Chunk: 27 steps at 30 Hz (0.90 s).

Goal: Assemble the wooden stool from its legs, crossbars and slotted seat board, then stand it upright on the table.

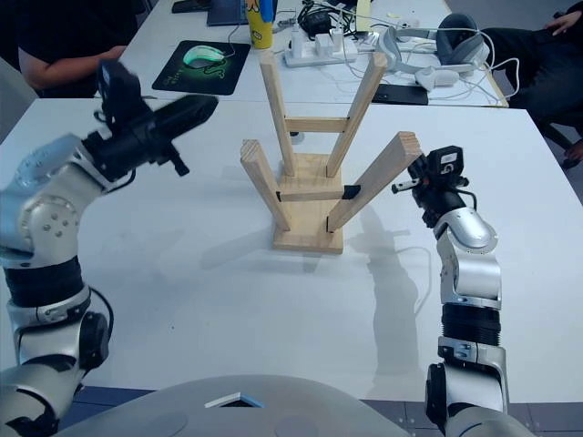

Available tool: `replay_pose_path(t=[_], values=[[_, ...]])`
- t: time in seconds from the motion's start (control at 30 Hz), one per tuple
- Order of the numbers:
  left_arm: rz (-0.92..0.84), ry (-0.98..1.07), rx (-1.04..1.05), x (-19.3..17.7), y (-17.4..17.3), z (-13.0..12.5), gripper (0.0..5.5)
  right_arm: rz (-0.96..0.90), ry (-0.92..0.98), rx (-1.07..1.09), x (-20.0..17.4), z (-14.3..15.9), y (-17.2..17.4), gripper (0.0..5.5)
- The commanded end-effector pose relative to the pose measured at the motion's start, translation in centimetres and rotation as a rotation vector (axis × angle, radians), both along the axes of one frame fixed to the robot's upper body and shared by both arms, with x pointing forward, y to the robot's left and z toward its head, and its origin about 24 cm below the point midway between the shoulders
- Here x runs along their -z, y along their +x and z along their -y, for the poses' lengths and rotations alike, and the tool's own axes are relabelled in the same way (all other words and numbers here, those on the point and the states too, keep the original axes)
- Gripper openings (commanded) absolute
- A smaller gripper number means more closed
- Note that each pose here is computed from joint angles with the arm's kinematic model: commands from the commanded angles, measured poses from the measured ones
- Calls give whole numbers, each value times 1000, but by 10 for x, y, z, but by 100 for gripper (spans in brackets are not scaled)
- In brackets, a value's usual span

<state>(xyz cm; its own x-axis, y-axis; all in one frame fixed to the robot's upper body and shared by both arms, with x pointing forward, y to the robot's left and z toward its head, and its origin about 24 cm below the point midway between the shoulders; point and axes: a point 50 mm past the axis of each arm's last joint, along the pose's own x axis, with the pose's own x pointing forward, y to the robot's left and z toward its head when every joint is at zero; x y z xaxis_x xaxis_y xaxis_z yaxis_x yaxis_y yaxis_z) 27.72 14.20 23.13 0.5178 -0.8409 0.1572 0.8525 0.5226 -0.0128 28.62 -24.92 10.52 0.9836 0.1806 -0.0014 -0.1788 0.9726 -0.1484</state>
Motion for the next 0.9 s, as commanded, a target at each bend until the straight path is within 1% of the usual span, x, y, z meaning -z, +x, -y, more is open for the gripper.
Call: replay_pose_path(t=[0.03, 0.1, 0.23, 0.37, 0.5, 0.6, 0.73, 0.9], values=[[-38, 40, 66, 0, -3, 25, 2, 9, 29, -20, -1, -8, 4, 0], [-52, 64, 75, 4, -1, 31, 2, 8, 36, -36, 0, -13, 5, 0], [-80, 66, 83, 10, 7, 35, 2, 9, 49, -59, 2, -22, 5, 0], [-58, 73, 100, 4, 12, 39, 2, 0, 55, -57, 6, -23, 5, 0], [-65, 103, 132, 6, 13, 42, 2, 32, 61, -41, -2, -20, 7, 0], [-114, 164, 148, 25, 10, 42, 2, 89, 68, -34, -20, -17, 9, 0], [-150, 220, 118, 41, 10, 32, 2, 218, 95, -69, -65, -27, 8, 0], [-146, 224, 100, 42, 14, 27, 2, 364, 121, -184, -113, -44, -9, 0]])
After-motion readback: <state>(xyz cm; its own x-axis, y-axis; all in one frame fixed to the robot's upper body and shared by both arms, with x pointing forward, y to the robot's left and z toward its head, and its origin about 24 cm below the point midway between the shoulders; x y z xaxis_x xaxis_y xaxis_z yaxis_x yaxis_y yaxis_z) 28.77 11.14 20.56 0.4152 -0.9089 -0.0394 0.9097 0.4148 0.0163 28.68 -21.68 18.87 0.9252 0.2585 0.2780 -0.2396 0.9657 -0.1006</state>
